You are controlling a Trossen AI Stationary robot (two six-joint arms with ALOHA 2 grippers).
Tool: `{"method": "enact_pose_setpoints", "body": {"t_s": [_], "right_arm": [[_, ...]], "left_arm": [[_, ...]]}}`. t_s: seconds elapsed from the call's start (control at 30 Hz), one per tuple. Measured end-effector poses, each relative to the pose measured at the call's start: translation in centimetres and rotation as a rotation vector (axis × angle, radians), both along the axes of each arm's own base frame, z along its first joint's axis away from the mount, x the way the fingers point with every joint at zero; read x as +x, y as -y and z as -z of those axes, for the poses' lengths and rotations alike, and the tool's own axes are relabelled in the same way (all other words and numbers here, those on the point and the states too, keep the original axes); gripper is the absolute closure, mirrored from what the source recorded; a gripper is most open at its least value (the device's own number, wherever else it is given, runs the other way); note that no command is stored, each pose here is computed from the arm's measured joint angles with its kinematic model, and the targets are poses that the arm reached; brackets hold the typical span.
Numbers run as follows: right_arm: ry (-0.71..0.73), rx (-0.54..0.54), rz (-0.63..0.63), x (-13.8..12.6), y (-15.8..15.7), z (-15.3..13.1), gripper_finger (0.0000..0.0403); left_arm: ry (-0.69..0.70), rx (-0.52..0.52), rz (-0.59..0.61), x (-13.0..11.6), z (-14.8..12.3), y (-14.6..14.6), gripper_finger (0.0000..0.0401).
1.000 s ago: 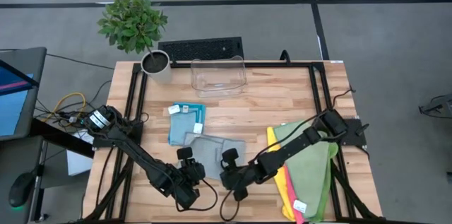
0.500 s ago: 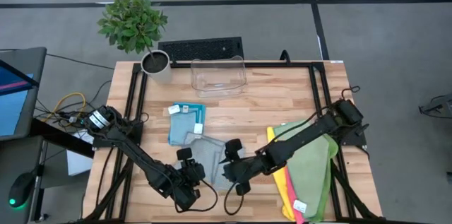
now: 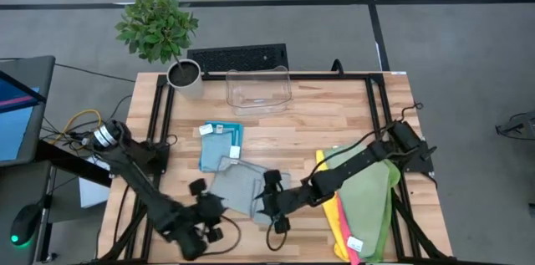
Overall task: Fold microfiber towels
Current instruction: Fold the gray microfiber cloth
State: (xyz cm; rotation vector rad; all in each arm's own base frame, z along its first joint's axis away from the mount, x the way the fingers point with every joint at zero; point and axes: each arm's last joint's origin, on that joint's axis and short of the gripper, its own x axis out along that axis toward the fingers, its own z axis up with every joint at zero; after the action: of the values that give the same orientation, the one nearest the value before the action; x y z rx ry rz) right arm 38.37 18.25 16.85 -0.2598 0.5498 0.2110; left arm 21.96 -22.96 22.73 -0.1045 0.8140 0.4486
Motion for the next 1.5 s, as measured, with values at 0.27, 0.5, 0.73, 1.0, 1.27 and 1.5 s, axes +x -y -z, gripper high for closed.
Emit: {"method": "enact_pose_setpoints", "body": {"t_s": [0.27, 0.5, 0.73, 1.0, 1.27, 1.5], "right_arm": [[0.000, 0.004, -0.042, 1.2, -0.3, 3.8, 0.0191], [-0.068, 0.008, 0.008, 1.7, 1.2, 5.6, 0.0191], [-0.103, -0.052, -0.004, 1.3, 2.3, 3.7, 0.0191], [-0.201, -0.076, -0.062, 1.9, 6.3, 3.3, 0.0191], [-0.204, 0.034, -0.129, 2.8, 9.6, 3.2, 0.0191], [-0.214, 0.013, -0.159, 3.4, 9.9, 5.3, 0.0191]], "left_arm": [[0.195, -0.018, -0.143, -4.0, 0.0, 0.8, 0.0269], [0.220, -0.087, -0.198, -4.2, 3.5, 0.0, 0.0269], [0.212, -0.116, -0.195, -3.5, 6.9, -1.5, 0.0269], [0.149, -0.114, -0.156, -2.8, 8.4, -2.6, 0.0269], [0.113, -0.119, -0.148, -2.7, 9.0, -3.1, 0.0269], [0.109, -0.115, -0.152, -3.0, 9.7, -3.6, 0.0269]]}}
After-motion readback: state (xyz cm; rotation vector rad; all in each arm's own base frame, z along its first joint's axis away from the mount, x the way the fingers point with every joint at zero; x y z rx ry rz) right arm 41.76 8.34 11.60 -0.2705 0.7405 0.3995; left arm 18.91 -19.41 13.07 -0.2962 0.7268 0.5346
